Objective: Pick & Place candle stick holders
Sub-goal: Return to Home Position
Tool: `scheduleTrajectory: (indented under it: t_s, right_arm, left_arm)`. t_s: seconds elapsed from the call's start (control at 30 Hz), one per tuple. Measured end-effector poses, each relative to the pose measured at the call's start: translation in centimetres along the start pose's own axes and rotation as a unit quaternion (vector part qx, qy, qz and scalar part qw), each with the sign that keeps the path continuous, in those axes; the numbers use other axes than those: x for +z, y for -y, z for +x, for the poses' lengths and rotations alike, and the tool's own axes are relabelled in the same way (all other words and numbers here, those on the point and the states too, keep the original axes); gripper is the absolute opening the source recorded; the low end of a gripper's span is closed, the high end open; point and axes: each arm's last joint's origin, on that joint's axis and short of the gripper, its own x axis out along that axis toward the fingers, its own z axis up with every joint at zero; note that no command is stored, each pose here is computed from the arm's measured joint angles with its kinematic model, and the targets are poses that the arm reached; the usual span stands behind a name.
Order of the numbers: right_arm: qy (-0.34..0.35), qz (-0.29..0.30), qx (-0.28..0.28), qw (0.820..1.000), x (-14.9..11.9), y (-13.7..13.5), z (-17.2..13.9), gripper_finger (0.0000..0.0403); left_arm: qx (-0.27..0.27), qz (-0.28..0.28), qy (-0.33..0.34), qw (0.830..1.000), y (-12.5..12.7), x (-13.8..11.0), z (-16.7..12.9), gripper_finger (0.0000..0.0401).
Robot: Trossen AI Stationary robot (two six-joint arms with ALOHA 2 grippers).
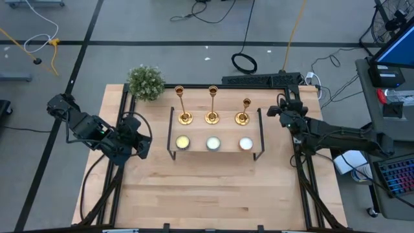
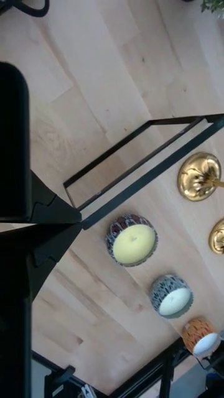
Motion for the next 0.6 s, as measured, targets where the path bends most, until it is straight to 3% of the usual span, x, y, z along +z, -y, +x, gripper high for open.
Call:
scheduleTrajectory:
  t_s: [0.33, 0.47, 0.6]
  right_arm:
    - [0.019, -0.015, -0.049, 0.999, 0.5, 0.7, 0.9, 0.0]
    - [-0.007, -0.01, -0.028, 1.0, 0.5, 0.7, 1.3, 0.0]
    - [-0.013, -0.004, 0.034, 0.999, 0.2, 0.3, 1.6, 0.0]
  left_arm:
    - [0.015, -0.007, -0.004, 1.0, -0.3, -0.1, 0.0, 0.0002]
    - [0.022, -0.008, -0.006, 1.0, -0.5, -0.1, 0.0, 0.0001]
    - [0.023, -0.011, -0.006, 1.0, -0.5, 0.0, 0.1, 0.0001]
